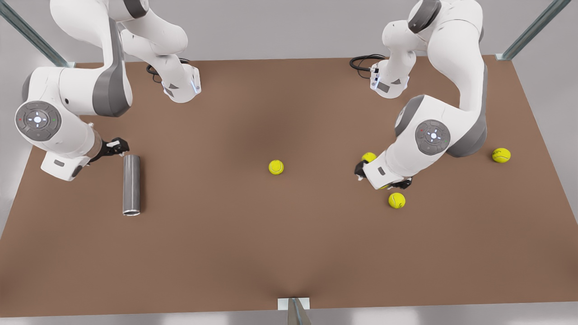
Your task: Put the tennis tube upright
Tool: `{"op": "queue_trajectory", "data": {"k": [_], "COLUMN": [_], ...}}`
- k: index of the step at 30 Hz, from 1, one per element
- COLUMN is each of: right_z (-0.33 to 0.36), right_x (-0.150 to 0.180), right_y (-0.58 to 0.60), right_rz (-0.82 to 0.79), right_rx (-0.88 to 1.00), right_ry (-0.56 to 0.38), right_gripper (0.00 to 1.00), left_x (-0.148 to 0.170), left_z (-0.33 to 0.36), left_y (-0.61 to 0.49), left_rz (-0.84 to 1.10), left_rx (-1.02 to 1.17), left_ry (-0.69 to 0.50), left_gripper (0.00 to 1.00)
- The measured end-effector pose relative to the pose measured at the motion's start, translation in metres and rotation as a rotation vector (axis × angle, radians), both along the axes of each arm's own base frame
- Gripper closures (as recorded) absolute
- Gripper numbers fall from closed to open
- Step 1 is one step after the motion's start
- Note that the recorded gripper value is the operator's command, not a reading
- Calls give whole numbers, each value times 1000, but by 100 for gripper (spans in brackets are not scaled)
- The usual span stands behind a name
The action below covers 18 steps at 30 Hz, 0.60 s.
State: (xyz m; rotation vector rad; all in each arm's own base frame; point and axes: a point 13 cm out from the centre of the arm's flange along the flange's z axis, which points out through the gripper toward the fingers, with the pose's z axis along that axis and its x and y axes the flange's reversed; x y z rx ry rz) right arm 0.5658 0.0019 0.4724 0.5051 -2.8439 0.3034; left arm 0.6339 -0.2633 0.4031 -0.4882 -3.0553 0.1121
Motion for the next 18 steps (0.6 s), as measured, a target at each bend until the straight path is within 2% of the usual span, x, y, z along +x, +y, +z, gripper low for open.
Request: {"op": "queue_trajectory", "data": {"k": [3,6,8,10,11,15,18], "right_z": [-9,-80,-122,-152,-162,-200,-244], "right_x": [0,8,14,14,11,4,-9], "right_y": [-5,-62,-113,-138,-146,-146,-148], "right_rz": [-32,-125,-192,-210,-211,-170,-164], "right_rx": [-4,-13,-7,1,6,24,61], "right_ry": [9,108,135,133,126,101,94], "right_gripper": [0,0,0,0,0,0,0], "left_x": [-3,-8,-16,-60,-72,-86,-94], "left_z": [-10,4,12,7,7,12,-10], "left_y": [32,69,90,118,126,148,147], "left_rz": [46,99,127,160,172,197,187], "left_rx": [29,52,70,180,207,236,235], "left_ry": [66,95,123,139,139,163,244], "left_gripper": [0,0,0,0,0,0,0]}}
